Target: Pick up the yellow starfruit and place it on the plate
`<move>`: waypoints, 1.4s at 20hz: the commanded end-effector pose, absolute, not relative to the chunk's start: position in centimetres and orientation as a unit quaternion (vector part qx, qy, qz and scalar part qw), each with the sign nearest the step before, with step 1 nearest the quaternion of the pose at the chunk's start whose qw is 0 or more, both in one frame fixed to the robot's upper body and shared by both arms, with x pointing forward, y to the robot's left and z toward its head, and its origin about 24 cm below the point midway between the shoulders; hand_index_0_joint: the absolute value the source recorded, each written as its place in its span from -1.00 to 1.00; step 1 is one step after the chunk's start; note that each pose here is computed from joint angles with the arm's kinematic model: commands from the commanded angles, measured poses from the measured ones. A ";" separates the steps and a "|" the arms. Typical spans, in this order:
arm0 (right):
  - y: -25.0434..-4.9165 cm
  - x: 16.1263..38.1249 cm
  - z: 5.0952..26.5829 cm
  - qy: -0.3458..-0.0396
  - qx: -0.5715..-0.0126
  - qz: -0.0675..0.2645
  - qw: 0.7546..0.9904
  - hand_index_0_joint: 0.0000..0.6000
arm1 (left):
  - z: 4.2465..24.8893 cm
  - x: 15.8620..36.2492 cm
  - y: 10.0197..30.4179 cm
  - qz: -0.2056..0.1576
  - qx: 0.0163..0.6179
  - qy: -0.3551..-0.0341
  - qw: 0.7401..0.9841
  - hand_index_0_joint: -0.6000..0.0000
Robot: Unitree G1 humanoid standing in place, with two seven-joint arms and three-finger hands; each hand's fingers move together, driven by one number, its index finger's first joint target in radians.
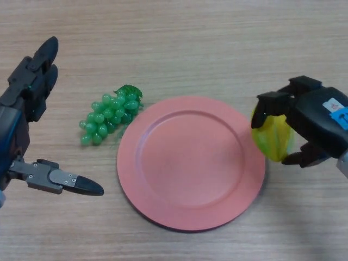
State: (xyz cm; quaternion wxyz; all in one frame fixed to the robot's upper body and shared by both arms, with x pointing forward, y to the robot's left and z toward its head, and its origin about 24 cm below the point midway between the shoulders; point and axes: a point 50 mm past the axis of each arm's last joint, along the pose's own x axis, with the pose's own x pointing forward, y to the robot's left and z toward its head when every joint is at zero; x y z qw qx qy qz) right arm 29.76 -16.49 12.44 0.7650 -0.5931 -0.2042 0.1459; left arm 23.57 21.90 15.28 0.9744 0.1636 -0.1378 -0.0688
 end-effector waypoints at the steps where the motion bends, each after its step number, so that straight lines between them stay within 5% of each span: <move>1: -14.7 28.9 16.0 -0.311 -0.552 0.134 0.762 1.00 | 18.9 22.4 22.4 -0.053 0.190 -0.248 0.948 1.00; 8: -10.2 28.7 14.1 -0.312 -0.433 0.204 0.821 1.00 | 19.1 22.5 22.6 -0.054 0.179 -0.242 0.952 1.00; 10: -9.5 28.5 12.9 -0.316 -0.434 0.226 0.813 1.00 | 19.0 22.5 22.7 -0.055 0.178 -0.239 0.953 1.00; 12: -8.7 28.2 12.2 -0.246 -0.311 0.286 0.873 1.00 | 18.9 22.6 22.8 -0.055 0.176 -0.237 0.954 1.00; 13: -8.9 28.0 12.0 -0.199 -0.282 0.289 0.893 1.00 | 18.8 22.7 22.8 -0.057 0.179 -0.236 0.953 1.00; 16: -9.0 27.6 11.4 -0.141 -0.271 0.308 0.901 1.00 | 18.8 22.8 22.9 -0.054 0.186 -0.239 0.952 1.00; 19: -9.0 27.8 11.6 -0.140 -0.264 0.296 0.907 -0.33 | 18.6 22.9 22.7 -0.055 0.183 -0.238 0.952 1.00; 21: -9.2 28.0 12.2 -0.147 -0.238 0.269 0.921 -1.00 | 18.5 22.9 22.5 -0.057 0.181 -0.240 0.952 1.00; 28: -10.7 27.8 14.9 -0.171 -0.196 0.231 0.938 -1.00 | 19.0 22.8 22.4 -0.059 0.178 -0.244 0.952 1.00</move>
